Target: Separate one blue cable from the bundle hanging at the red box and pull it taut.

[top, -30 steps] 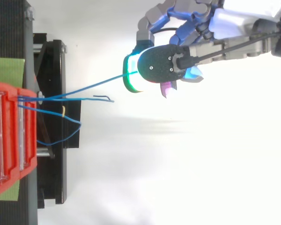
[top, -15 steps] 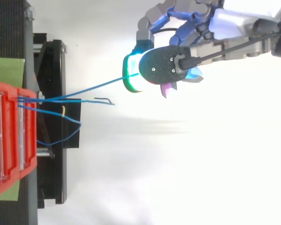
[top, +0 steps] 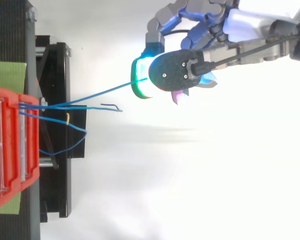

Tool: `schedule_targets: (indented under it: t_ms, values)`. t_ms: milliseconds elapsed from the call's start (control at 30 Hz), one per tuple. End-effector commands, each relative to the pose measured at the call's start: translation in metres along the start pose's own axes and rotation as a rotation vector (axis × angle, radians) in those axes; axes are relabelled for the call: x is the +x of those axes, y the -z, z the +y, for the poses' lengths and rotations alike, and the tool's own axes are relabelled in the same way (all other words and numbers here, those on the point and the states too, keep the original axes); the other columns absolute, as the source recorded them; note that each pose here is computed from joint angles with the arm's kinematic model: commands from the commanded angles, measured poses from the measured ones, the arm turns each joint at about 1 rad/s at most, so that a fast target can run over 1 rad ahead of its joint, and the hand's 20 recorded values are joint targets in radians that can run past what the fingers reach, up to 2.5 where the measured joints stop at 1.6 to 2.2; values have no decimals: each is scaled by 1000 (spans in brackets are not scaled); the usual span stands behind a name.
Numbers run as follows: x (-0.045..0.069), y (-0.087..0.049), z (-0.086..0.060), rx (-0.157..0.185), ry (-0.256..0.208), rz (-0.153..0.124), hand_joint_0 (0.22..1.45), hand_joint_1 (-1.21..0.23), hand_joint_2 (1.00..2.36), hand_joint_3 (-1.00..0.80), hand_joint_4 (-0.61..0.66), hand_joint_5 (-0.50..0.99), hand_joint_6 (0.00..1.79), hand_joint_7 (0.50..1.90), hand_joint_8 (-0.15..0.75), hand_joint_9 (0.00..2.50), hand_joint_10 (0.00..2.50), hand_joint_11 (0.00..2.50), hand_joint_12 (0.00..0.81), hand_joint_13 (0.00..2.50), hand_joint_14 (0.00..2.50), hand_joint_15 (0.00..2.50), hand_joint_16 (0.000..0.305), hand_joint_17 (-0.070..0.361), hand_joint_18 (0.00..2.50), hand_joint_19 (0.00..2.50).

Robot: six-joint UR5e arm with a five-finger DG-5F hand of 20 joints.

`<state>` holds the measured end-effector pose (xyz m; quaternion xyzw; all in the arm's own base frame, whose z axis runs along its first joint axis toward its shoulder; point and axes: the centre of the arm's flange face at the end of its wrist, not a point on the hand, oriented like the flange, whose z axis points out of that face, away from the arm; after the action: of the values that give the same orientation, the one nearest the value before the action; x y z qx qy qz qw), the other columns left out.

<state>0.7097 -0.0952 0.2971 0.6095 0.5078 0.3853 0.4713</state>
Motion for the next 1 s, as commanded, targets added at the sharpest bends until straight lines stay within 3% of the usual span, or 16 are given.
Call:
schedule_targets:
  t_ms: [0,367,567,967]
  values:
    - [1,0,0,0,2,1,535,-565,1000,-500,71,-237,909,920,256,900,944,1399,342,966,22,858,43,97,653,544]
    - [0,0,0,-1,-5,-2,513,-590,1000,-500,91,-238,911,900,266,891,991,1350,348,970,22,855,45,101,659,538]
    - [0,1,1,0,-6,0,647,-621,1000,-494,-3,-231,914,954,234,919,893,1425,323,964,24,849,41,91,645,545]
    - [0,0,-1,1,-4,-2,667,-672,1019,-306,-173,-216,928,1043,226,938,866,1434,320,968,25,853,39,88,644,545]
